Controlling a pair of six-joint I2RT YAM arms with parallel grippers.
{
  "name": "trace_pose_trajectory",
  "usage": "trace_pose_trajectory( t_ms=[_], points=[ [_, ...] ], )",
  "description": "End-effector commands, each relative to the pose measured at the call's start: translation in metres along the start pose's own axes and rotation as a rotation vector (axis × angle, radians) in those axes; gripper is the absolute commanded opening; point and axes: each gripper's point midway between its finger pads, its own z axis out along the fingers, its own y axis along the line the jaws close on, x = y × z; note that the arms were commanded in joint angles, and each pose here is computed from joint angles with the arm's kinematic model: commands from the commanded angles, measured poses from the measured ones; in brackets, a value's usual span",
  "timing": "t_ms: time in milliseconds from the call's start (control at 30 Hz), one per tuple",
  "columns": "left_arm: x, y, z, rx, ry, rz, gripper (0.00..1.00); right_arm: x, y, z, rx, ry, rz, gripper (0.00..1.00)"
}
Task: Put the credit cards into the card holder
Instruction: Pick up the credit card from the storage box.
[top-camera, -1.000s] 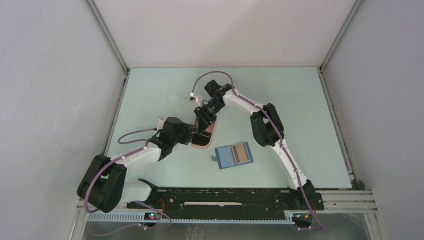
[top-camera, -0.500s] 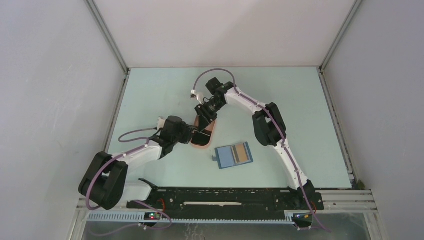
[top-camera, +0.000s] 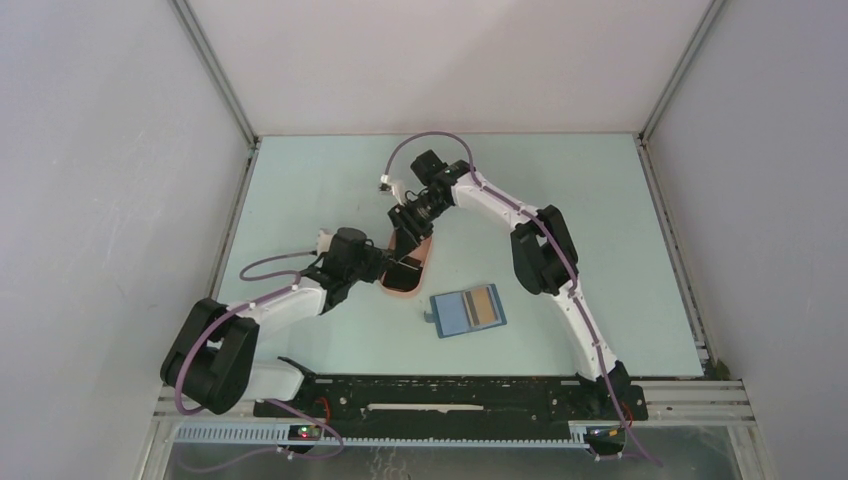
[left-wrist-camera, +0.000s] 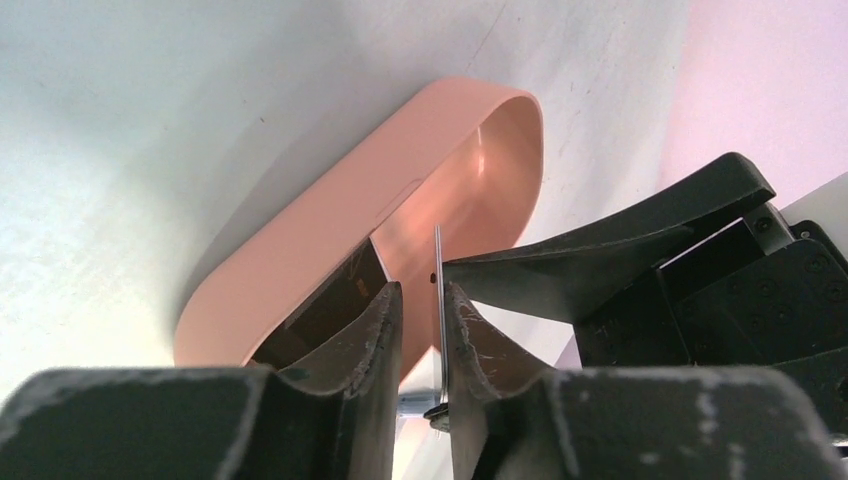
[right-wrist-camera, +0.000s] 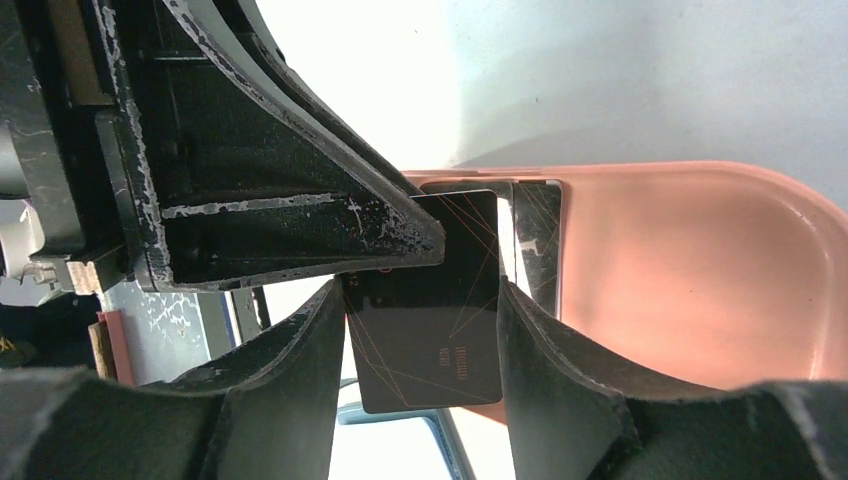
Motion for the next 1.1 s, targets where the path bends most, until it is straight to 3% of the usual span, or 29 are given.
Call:
trace_pose_trajectory(
  t_ms=[0,100,167,367,433,700,767,833,933,967,1067],
  points=[
    [0.005,-0.039,-0.005,0.105,0.025,-0.006,0.21,-0.022,0.027,-0.016,0.019,-0.053,-0.053,0.43],
    [0.008,-0.043,-0.005,0.130,0.041,0.002,0.01,-0.021,0.030,-0.015,0.015,-0.054,-0.056,0.44],
    [0.008,-0.043,-0.005,0.140,0.041,0.024,0.00,-0.022,0.034,-0.016,0.010,-0.054,-0.067,0.49],
    [0.003,-0.029,-0.005,0.148,0.015,0.154,0.00,-0.018,0.042,-0.048,0.052,-0.044,-0.155,0.82],
    [0.000,-0.026,-0.007,0.160,0.006,0.203,0.00,-0.013,0.048,-0.059,0.078,-0.022,-0.213,0.86],
    [-0.006,-0.057,-0.043,0.367,-0.036,0.529,0.00,-0.004,0.064,-0.109,0.211,0.008,-0.399,0.85],
    [-0.002,-0.064,-0.058,0.454,-0.030,0.651,0.00,-0.021,0.065,-0.133,0.301,-0.064,-0.466,0.85],
    [-0.002,-0.070,-0.072,0.517,-0.049,0.761,0.00,-0.050,0.059,-0.166,0.468,-0.189,-0.531,0.99],
    [-0.006,-0.077,-0.091,0.578,-0.102,0.904,0.00,-0.068,0.046,-0.190,0.576,-0.339,-0.521,1.00],
    [-0.009,-0.079,-0.096,0.592,-0.123,0.942,0.00,-0.072,0.043,-0.192,0.569,-0.347,-0.488,1.00],
    [-0.012,-0.087,-0.113,0.663,-0.191,1.074,0.00,-0.055,0.067,-0.164,0.221,-0.240,-0.425,0.91]
  ],
)
